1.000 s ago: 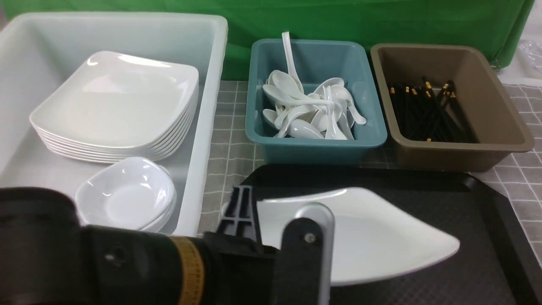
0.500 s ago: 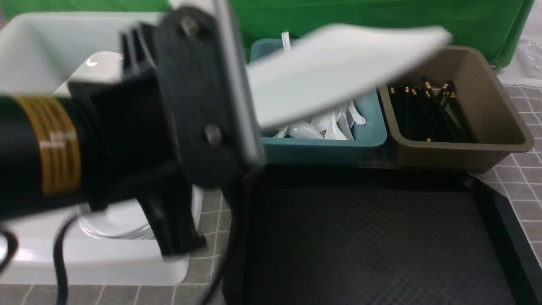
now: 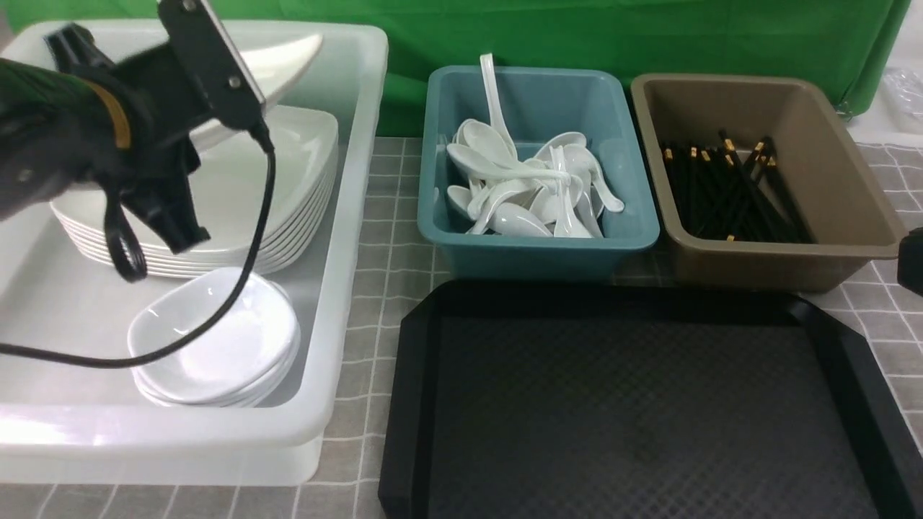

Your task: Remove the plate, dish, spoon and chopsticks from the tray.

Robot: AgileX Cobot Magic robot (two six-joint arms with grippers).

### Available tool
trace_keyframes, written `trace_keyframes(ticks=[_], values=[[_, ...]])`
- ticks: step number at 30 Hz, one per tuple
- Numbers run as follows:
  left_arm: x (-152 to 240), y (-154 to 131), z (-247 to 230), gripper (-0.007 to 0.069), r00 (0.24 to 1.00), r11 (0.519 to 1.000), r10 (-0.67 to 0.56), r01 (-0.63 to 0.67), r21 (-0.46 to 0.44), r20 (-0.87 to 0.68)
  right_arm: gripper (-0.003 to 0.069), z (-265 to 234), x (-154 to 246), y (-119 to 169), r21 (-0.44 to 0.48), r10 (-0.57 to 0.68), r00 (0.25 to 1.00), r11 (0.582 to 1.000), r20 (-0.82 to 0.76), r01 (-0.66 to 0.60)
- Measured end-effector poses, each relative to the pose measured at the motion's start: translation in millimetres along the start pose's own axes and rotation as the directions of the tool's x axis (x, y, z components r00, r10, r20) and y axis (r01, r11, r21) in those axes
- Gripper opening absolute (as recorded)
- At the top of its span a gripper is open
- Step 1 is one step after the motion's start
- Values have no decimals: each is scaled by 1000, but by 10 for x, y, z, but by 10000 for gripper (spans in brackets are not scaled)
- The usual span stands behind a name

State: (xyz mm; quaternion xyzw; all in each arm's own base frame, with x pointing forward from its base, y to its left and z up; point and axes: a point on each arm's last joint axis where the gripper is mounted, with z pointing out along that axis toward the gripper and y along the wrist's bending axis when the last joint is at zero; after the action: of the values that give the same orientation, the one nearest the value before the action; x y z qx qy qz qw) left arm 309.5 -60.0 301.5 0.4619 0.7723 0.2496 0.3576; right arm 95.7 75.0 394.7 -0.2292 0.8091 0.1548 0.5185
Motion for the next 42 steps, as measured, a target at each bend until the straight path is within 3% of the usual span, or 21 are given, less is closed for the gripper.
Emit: trace_keyframes(ticks=[6,13,24,30,33,38,42], values=[[34,-173,449,32,993,993,100,-97,63,-55,24,0,8,-2,2,-12,1000,1000,-9,12],[85,-278,698,28,988,986,137,-129,104,-74,24,0,22,19,-21,-2,1000,1000,-24,1],[62,-352,882,67,999,993,47,-44,107,-27,24,-4,69,47,-51,11,997,999,-76,-14],[49,-350,892,227,999,993,53,-51,102,-13,24,-8,84,83,-90,16,995,996,-94,-24],[76,-349,875,365,998,993,45,-40,110,-43,29,-10,90,98,-106,19,995,994,-101,-30],[65,-250,626,532,990,985,-125,131,116,-57,36,-11,93,108,-117,9,995,993,-104,-21],[20,-122,247,587,954,947,-299,299,119,-24,39,-11,93,110,-121,-9,995,993,-102,-3]])
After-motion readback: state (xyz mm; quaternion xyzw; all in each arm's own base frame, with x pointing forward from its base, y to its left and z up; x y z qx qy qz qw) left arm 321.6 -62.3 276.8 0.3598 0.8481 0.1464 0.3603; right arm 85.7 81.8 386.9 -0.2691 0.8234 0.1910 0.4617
